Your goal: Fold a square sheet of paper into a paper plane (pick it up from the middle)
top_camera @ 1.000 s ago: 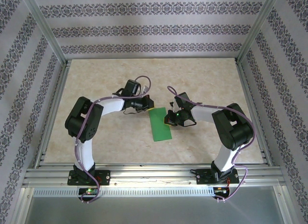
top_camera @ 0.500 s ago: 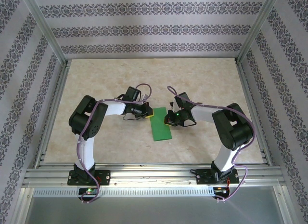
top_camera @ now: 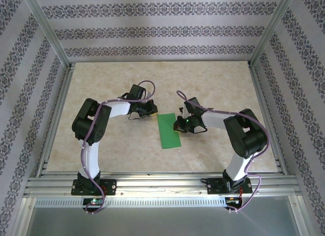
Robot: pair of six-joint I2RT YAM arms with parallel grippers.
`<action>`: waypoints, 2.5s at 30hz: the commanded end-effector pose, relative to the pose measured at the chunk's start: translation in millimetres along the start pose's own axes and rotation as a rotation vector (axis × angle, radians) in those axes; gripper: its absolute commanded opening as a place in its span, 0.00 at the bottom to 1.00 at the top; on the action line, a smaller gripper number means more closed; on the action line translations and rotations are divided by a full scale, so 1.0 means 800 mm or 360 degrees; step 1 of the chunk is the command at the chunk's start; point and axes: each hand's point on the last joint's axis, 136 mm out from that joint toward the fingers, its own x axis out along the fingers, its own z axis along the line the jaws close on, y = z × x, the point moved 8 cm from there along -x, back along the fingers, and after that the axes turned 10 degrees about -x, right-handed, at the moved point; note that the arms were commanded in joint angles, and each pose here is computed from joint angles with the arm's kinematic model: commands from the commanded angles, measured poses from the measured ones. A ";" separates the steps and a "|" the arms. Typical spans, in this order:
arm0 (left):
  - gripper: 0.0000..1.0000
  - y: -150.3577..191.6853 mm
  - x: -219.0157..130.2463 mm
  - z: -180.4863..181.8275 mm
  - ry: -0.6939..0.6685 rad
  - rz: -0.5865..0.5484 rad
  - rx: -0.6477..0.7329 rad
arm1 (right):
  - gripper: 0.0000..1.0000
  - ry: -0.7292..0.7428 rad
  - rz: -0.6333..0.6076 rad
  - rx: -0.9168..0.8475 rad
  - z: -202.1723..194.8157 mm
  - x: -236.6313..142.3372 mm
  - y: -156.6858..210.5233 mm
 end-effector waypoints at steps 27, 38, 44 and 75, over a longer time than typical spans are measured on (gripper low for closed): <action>0.04 0.140 0.004 0.018 0.0146 0.0364 0.0118 | 0.00 0.0252 0.0222 0.0131 -0.038 0.010 0.042; 0.05 0.148 -0.014 0.022 0.0076 0.0338 0.0150 | 0.00 0.0262 0.0225 0.0136 -0.039 0.010 0.042; 0.05 0.161 -0.022 -0.011 0.0152 0.0377 0.0213 | 0.00 0.0262 0.0217 0.0136 -0.038 0.009 0.042; 0.06 0.060 -0.001 -0.049 0.0094 0.0128 0.0156 | 0.28 -0.0124 -0.0227 0.0248 -0.010 -0.095 0.058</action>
